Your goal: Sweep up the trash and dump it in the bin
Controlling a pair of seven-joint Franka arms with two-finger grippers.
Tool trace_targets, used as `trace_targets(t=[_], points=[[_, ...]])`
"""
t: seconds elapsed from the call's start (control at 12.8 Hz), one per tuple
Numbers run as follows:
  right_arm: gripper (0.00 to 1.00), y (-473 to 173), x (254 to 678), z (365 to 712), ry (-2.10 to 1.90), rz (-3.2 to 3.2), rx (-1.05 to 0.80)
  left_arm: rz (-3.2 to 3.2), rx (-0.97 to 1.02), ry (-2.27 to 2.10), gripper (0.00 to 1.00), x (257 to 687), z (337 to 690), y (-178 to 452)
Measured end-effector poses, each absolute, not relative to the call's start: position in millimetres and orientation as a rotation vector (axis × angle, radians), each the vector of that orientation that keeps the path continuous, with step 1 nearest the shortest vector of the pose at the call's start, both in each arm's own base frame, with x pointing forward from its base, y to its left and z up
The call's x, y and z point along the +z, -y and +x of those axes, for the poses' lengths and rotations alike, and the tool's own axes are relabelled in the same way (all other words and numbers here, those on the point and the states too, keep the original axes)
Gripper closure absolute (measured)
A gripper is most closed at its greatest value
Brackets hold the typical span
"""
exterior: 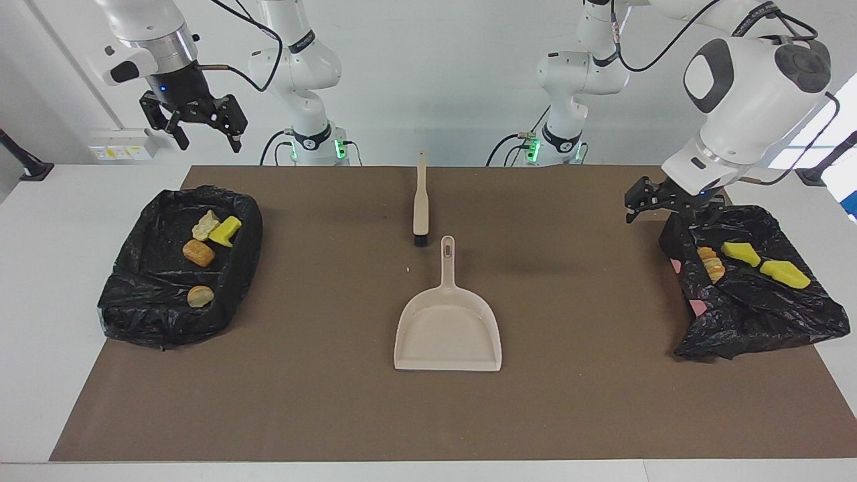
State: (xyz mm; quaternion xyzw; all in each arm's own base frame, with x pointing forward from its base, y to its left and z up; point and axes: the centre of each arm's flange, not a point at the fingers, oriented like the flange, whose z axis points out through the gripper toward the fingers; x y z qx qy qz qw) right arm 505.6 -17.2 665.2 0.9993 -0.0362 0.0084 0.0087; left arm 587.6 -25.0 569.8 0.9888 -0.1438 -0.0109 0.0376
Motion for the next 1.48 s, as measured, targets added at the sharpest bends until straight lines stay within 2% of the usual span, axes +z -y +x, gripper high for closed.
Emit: trace_targets(t=[0.16, 0.47, 0.86, 1.48], points=[[0.00, 18, 665, 506, 0.115, 3.122, 0.026, 3.039, -0.020, 0.399, 0.00, 575, 583, 5], [0.00, 16, 665, 506, 0.104, 3.127, 0.032, 3.040, -0.024, 0.362, 0.00, 577, 573, 5], [0.00, 26, 666, 506, 0.131, 3.131, 0.038, 3.082, -0.055, 0.275, 0.00, 603, 554, 6], [0.00, 20, 666, 507, 0.117, 3.126, 0.039, 3.091, -0.074, 0.285, 0.00, 611, 549, 8]])
